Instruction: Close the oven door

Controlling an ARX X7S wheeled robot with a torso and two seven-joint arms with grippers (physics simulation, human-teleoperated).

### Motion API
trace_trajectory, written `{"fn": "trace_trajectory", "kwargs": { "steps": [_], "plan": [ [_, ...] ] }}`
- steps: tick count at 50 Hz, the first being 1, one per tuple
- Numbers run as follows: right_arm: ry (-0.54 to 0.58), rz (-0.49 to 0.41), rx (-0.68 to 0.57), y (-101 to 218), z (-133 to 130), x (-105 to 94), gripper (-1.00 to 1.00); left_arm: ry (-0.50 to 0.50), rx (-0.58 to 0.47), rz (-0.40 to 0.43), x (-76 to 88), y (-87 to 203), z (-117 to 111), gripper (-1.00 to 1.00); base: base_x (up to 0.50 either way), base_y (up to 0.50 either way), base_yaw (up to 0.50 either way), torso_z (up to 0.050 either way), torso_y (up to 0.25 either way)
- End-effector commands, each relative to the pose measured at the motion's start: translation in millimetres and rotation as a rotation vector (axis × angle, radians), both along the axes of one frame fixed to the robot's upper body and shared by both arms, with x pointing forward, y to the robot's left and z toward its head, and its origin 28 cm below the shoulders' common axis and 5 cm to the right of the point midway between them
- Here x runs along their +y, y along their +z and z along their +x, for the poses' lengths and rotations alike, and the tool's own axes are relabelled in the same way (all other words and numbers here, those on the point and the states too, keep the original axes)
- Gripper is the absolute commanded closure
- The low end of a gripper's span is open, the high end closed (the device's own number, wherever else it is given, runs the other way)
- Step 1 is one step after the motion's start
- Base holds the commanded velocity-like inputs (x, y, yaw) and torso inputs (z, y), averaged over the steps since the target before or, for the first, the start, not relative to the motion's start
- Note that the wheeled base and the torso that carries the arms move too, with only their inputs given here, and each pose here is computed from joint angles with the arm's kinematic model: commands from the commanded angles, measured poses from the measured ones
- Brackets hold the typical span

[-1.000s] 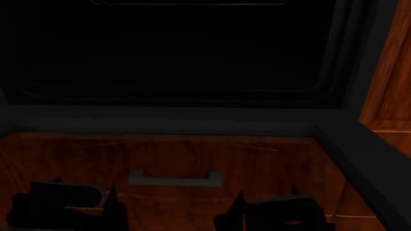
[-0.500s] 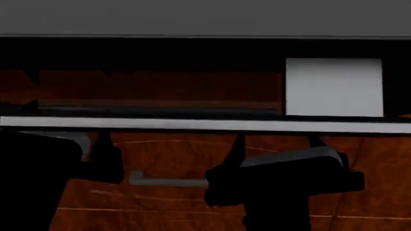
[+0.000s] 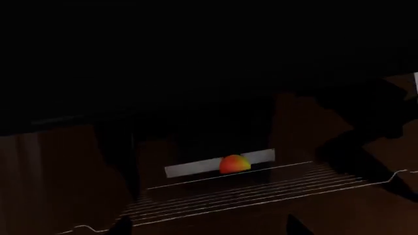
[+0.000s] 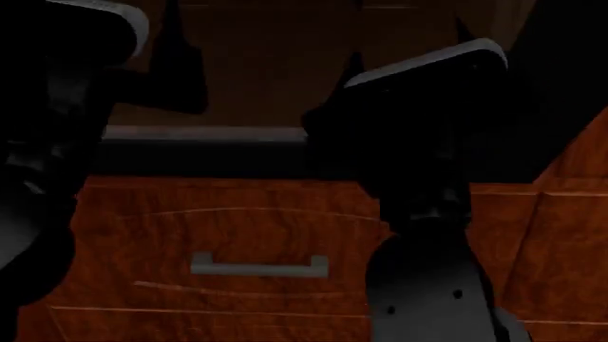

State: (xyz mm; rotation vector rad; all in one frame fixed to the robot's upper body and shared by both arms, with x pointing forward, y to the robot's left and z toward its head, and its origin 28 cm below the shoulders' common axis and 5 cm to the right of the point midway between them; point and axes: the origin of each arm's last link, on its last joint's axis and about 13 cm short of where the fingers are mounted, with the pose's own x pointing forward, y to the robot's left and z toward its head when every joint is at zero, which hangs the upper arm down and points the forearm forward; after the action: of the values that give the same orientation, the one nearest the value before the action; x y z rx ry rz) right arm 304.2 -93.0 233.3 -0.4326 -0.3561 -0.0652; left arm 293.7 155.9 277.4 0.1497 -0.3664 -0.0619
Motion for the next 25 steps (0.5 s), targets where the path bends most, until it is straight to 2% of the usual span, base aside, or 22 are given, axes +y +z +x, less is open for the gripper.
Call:
{"fn": "trace_trajectory", "kwargs": {
  "steps": [1,4,9,10,11,12,14,16,22,23,25],
  "plan": [
    [-0.019,-0.047,-0.011,24.9,74.0,-14.8,-1.0,-0.007,0.004,0.011,-20.2,33.9,63.0,-1.0,0.0,0.0,0.0,0.0,0.0],
    [-0.03,-0.036,-0.004,29.0,89.2,-18.6,-1.0,0.006,0.012,0.014,-22.4,40.7,78.2,-1.0,0.0,0.0,0.0,0.0,0.0],
    [-0.055,-0.039,0.019,29.8,112.4,-25.5,-1.0,0.002,0.04,0.02,-28.9,36.0,98.8,-1.0,0.0,0.0,0.0,0.0,0.0],
    [-0.06,-0.031,0.026,29.9,117.5,-27.6,-1.0,0.009,0.042,0.026,-29.9,41.2,103.6,-1.0,0.0,0.0,0.0,0.0,0.0],
    [-0.057,-0.03,0.031,29.1,121.9,-28.9,-1.0,-0.005,0.061,0.024,-30.7,58.6,106.7,-1.0,0.0,0.0,0.0,0.0,0.0],
    [-0.063,-0.031,0.034,28.4,125.7,-29.8,-1.0,0.005,0.058,0.027,-31.7,38.9,112.0,-1.0,0.0,0.0,0.0,0.0,0.0],
    [-0.062,-0.024,0.012,32.8,135.8,-30.7,-1.0,0.004,0.079,0.025,-31.7,32.1,123.6,-1.0,0.0,0.0,0.0,0.0,0.0],
    [-0.077,-0.022,0.051,25.7,137.9,-35.1,-1.0,0.014,0.096,0.027,-30.8,28.5,130.2,-1.0,0.0,0.0,0.0,0.0,0.0],
    [-0.101,-0.037,0.083,19.6,137.0,-42.0,-1.0,0.021,0.152,0.046,-26.5,13.2,134.9,-1.0,0.0,0.0,0.0,0.0,0.0],
    [-0.116,-0.07,0.092,17.7,136.8,-43.1,-1.0,0.027,0.152,0.051,-25.8,11.4,135.3,-1.0,0.0,0.0,0.0,0.0,0.0],
    [-0.131,-0.079,0.105,15.8,136.4,-45.6,-1.0,0.035,0.162,0.054,-24.4,10.5,135.7,-1.0,0.0,0.0,0.0,0.0,0.0]
  ]
}}
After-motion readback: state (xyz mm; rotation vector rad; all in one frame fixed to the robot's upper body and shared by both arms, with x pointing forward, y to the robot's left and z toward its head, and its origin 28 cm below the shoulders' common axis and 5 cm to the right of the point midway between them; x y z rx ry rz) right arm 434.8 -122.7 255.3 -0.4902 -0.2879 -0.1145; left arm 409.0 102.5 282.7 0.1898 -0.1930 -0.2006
